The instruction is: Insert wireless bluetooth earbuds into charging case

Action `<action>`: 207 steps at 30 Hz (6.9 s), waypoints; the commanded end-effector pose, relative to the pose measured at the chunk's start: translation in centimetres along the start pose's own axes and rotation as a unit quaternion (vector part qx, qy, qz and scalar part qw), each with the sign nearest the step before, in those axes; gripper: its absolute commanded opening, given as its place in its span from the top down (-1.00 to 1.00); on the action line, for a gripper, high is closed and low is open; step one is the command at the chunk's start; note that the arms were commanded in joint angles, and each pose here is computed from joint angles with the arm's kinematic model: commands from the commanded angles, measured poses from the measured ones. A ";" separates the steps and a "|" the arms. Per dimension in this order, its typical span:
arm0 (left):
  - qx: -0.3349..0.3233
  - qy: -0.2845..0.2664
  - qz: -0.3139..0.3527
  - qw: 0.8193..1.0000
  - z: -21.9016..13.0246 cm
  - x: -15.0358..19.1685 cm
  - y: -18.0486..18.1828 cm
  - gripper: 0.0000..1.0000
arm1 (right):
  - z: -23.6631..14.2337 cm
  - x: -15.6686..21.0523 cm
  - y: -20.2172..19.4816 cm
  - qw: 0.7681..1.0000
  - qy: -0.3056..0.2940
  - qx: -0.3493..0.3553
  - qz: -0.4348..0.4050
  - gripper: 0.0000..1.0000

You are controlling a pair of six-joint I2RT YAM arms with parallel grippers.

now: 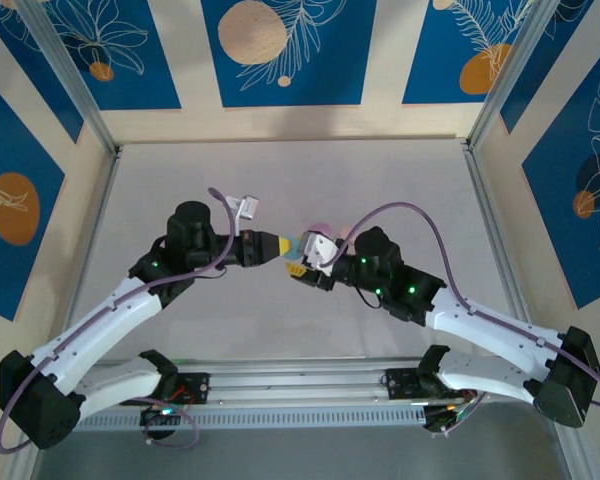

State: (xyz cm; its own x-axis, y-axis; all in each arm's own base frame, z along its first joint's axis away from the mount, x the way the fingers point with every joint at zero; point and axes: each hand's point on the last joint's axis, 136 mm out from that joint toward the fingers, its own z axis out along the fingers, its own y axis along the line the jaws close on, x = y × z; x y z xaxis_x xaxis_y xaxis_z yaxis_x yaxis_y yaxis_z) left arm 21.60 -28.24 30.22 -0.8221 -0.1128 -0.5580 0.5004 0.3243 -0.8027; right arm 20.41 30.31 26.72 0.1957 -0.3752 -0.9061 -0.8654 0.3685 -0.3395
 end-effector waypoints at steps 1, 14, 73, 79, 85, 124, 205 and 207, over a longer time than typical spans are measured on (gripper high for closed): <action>0.039 -0.037 -0.018 0.998 -0.6 -1.6 -2.3 0.80 | -0.5 -1.0 -0.1 0.999 -0.039 -0.004 -0.019 -0.03; 0.036 -0.029 -0.036 0.998 -0.4 -1.2 -2.0 0.80 | -1.5 -4.8 -1.2 0.993 -0.111 -0.006 -0.025 -0.02; 0.059 -0.068 0.439 0.894 -3.9 0.8 -4.9 -0.58 | -4.1 -7.4 2.0 0.924 -0.076 -0.324 0.191 0.52; 0.077 -0.078 0.435 0.894 -3.7 0.5 -5.5 -0.55 | -3.5 -7.2 1.7 0.928 -0.073 -0.312 0.191 0.52; 0.105 -0.070 0.414 0.901 -3.4 0.8 -6.1 -0.50 | -2.7 -6.8 1.1 0.939 -0.075 -0.285 0.176 0.51; 0.110 -0.073 0.403 0.906 -2.7 0.5 -6.7 -0.21 | -2.2 -7.0 1.2 0.944 -0.080 -0.278 0.157 0.51; 0.120 -0.060 0.417 0.899 -2.5 2.5 -5.2 0.31 | -2.1 -6.4 -6.8 0.953 -0.018 -0.080 0.291 -0.01; 0.120 -0.064 0.416 0.899 -2.4 2.4 -5.2 0.31 | -2.0 -6.6 -6.2 0.948 -0.017 -0.101 0.302 -0.01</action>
State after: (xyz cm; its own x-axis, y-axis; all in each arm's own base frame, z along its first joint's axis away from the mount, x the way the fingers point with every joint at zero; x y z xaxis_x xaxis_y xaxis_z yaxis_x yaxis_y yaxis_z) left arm 17.43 -27.62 33.16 -0.1187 -0.0158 -0.9928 0.9740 0.1927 -0.1195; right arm 22.41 29.59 34.40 -0.3125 -0.1454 -0.9387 -0.9238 0.2768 0.2646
